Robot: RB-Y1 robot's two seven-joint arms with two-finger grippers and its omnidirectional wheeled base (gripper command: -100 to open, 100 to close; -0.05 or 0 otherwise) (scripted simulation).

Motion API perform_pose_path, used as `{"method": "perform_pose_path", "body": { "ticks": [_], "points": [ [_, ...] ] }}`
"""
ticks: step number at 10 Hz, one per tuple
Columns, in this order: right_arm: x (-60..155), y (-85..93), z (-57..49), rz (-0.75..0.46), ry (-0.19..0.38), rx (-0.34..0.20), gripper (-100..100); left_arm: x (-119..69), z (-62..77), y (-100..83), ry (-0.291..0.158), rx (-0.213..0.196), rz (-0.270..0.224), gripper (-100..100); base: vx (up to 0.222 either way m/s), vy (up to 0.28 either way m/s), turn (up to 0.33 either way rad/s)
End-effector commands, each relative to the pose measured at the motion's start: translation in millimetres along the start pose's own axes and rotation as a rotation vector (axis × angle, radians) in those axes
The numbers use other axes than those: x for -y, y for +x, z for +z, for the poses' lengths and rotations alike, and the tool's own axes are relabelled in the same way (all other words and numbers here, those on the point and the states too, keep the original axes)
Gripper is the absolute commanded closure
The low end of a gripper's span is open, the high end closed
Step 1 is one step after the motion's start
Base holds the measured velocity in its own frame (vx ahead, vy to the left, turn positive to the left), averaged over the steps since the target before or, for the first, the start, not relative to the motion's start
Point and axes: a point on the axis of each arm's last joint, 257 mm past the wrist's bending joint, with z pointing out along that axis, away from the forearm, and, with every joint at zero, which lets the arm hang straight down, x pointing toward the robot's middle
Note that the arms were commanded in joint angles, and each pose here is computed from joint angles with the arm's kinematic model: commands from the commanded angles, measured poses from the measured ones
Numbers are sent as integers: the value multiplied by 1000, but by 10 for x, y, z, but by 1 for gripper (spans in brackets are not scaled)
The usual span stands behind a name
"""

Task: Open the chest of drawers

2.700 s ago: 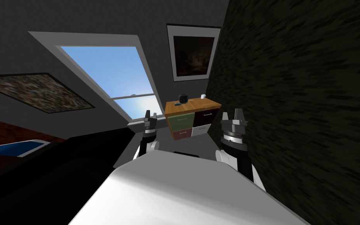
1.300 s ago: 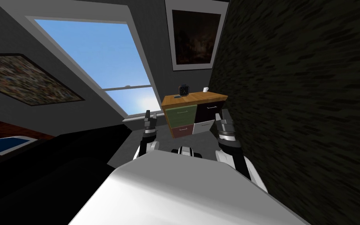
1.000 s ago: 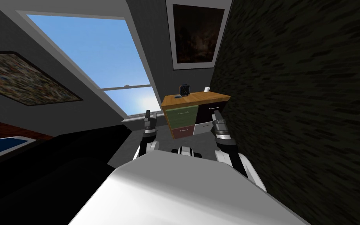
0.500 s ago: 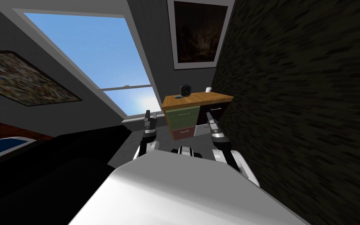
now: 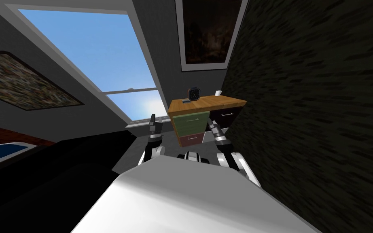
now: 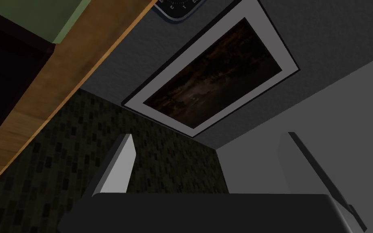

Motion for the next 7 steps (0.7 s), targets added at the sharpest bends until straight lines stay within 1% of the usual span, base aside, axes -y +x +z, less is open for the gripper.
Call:
{"method": "perform_pose_path", "body": {
  "ticks": [1,2,3,4,6,7],
  "points": [
    [47,90,12,-76,12,-24,-100,0,0,0,0,0,0,0,32,7,-1],
    [106,237,49,-138,33,-56,-100,0,0,0,0,0,0,0,57,15,22],
    [105,246,49,-168,31,-61,-100,0,0,0,0,0,0,0,65,23,18],
    [163,385,83,-224,51,-91,-100,0,0,0,0,0,0,0,88,34,27],
    [163,395,82,-265,48,-95,-100,0,0,0,0,0,0,0,55,30,7],
    [219,530,113,-331,66,-125,-100,0,0,0,0,0,0,0,63,22,25]
  ]
}}
